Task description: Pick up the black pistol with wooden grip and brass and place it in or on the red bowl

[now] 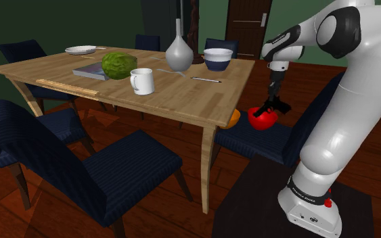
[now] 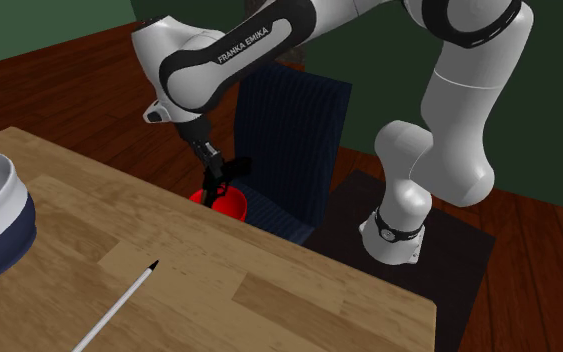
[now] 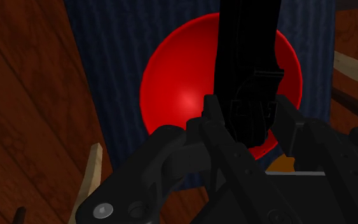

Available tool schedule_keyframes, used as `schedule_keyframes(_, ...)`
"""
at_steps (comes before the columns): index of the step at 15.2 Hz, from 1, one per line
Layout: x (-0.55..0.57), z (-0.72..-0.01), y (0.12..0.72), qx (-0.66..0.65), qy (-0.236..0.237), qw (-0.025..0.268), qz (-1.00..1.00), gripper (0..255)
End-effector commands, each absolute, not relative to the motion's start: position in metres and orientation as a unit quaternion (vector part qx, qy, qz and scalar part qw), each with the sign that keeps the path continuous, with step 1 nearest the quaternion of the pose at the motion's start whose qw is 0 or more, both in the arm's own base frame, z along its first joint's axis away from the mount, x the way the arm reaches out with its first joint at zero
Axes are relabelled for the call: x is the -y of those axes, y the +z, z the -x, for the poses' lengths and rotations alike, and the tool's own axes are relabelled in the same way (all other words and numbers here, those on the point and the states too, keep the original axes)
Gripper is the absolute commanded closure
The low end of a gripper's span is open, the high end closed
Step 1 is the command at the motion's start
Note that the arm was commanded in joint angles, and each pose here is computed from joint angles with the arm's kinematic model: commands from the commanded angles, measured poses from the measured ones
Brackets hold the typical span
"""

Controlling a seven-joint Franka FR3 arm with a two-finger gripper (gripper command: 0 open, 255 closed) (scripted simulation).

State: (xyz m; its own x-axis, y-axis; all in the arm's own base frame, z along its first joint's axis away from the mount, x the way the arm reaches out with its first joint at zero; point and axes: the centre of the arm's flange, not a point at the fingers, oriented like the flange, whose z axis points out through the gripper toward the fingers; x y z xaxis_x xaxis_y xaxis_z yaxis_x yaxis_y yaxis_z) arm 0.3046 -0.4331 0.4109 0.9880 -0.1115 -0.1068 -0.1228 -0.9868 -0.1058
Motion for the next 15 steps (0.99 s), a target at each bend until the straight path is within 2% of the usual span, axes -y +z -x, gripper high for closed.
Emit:
schedule_keyframes(1,0.4332,-0.3043,0.4011,-0.059,0.05,0.056,0.995,255)
schedule_keyframes(9,0.4332,-0.3043,0.3973,-0.059,0.05,0.056,0.995,255)
schedule_keyframes(10,0.4332,-0.3043,0.3973,-0.059,0.05,0.056,0.995,0)
schedule_keyframes(15,0.4331,-0.3044,0.3973,-0.059,0.05,0.056,0.995,0)
